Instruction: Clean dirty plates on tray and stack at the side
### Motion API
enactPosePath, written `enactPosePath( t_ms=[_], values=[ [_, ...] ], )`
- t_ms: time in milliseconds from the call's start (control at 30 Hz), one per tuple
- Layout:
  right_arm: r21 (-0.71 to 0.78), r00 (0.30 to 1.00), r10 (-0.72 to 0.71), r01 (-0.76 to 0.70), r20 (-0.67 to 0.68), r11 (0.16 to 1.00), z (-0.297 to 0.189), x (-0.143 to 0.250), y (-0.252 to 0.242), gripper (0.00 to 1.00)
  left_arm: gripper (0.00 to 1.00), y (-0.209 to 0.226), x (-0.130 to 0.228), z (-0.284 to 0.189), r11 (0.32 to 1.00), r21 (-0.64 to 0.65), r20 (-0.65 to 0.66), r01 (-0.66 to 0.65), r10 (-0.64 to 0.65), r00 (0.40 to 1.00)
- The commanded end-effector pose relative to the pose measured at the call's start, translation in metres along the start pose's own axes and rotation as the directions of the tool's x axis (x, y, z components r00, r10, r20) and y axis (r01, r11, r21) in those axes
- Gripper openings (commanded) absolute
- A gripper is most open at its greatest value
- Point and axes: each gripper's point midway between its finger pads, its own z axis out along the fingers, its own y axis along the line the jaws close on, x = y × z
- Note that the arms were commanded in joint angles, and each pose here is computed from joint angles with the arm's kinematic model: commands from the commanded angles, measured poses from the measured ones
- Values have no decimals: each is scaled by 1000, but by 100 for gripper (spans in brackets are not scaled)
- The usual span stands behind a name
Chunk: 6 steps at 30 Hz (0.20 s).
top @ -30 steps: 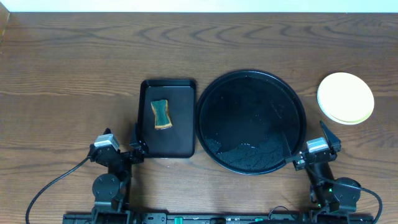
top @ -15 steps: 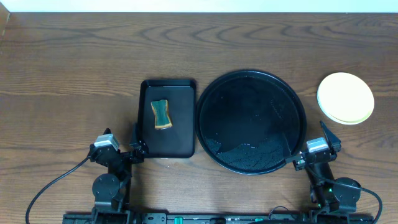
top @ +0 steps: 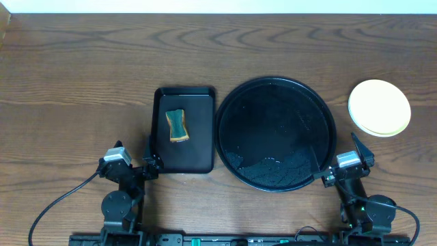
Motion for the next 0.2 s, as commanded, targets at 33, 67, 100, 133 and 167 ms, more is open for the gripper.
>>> enactPosePath(
  t_ms=[33,67,100,133,167],
  values=[
    [-8,1000,18,-18,1,1000,0,0,2,99,85,7,16,1,999,-26,-49,-28,27,998],
    [-8,1000,18,-18,1,1000,0,0,2,99,85,7,16,1,999,-26,-49,-28,27,998],
    [-8,1000,18,-18,1,1000,0,0,2,99,85,7,16,1,999,-26,-49,-28,27,998],
    [-8,1000,18,-18,1,1000,0,0,2,99,85,7,16,1,999,-26,-49,-28,26,998],
    [-8,1000,18,-18,1,1000,0,0,2,99,85,7,16,1,999,-25,-49,-28,26,998]
  ],
)
